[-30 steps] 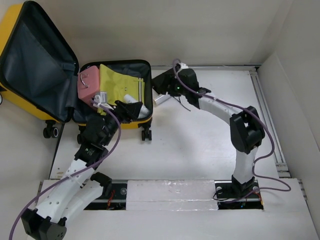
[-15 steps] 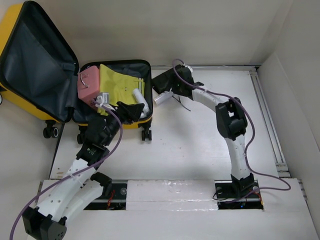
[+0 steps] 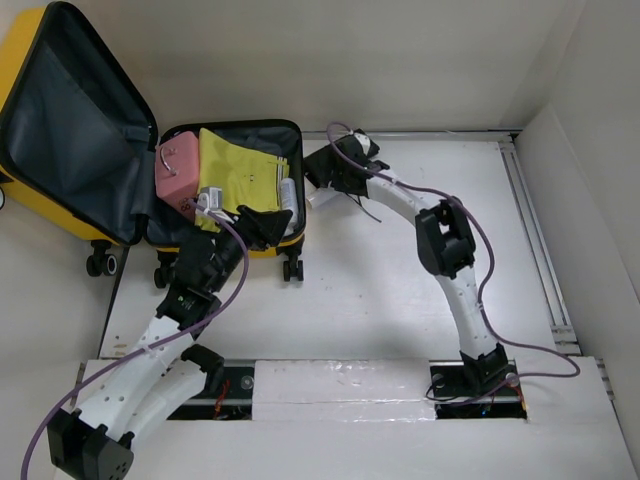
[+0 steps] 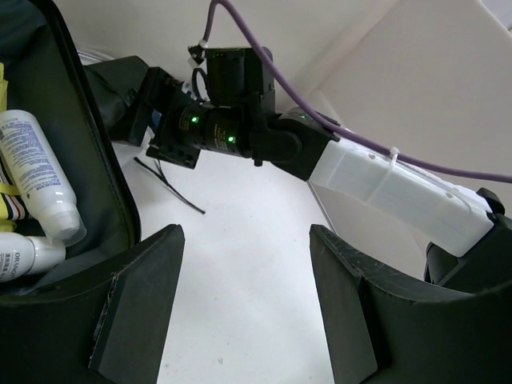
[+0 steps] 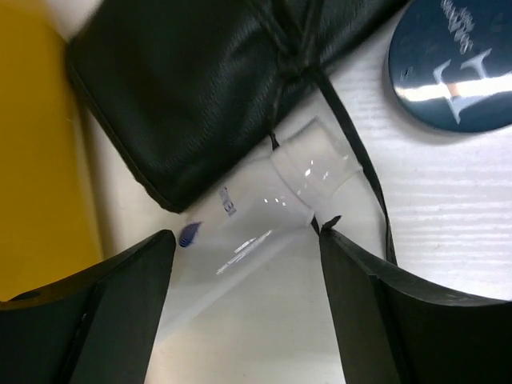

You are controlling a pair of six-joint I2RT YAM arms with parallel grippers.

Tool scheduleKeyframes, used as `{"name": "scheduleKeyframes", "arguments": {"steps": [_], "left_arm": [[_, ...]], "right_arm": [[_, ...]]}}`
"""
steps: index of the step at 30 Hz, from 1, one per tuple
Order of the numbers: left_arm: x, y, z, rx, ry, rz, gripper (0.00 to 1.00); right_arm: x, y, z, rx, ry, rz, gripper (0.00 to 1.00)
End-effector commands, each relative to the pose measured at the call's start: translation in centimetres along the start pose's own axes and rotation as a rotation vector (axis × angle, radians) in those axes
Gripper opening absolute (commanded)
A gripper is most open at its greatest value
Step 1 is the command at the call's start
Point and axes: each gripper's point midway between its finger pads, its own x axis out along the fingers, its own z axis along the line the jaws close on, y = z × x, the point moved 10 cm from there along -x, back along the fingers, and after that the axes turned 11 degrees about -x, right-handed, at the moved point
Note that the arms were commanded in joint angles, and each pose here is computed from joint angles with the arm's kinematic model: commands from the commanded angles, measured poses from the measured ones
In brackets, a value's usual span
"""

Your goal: Pack the luggage

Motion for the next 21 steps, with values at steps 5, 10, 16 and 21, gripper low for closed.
{"name": "scheduleKeyframes", "arguments": {"steps": [5, 10, 16, 21], "left_arm": [[-0.1, -0.7, -0.9, 0.008, 0.059, -0.045, 0.59], [0.0, -0.4, -0.6, 0.008, 0.049, -0.025, 0.59], [0.0, -0.6, -0.8, 0.008, 0.060, -0.034, 0.59], [0.3, -0.3, -0.5, 0.007, 0.045, -0.009, 0.59]], "right_arm": [[-0.4, 1.7, 0.3, -0.076, 0.063, 0.063, 0.79], [-1.4, 2.6, -0.9, -0.111, 0.119, 0.078, 0.78], [-4.3, 4.1, -3.8, -0.139, 0.133, 0.056, 0.65], [-4.9, 4.4, -4.6, -0.136, 0.052, 0.075, 0.43]]}}
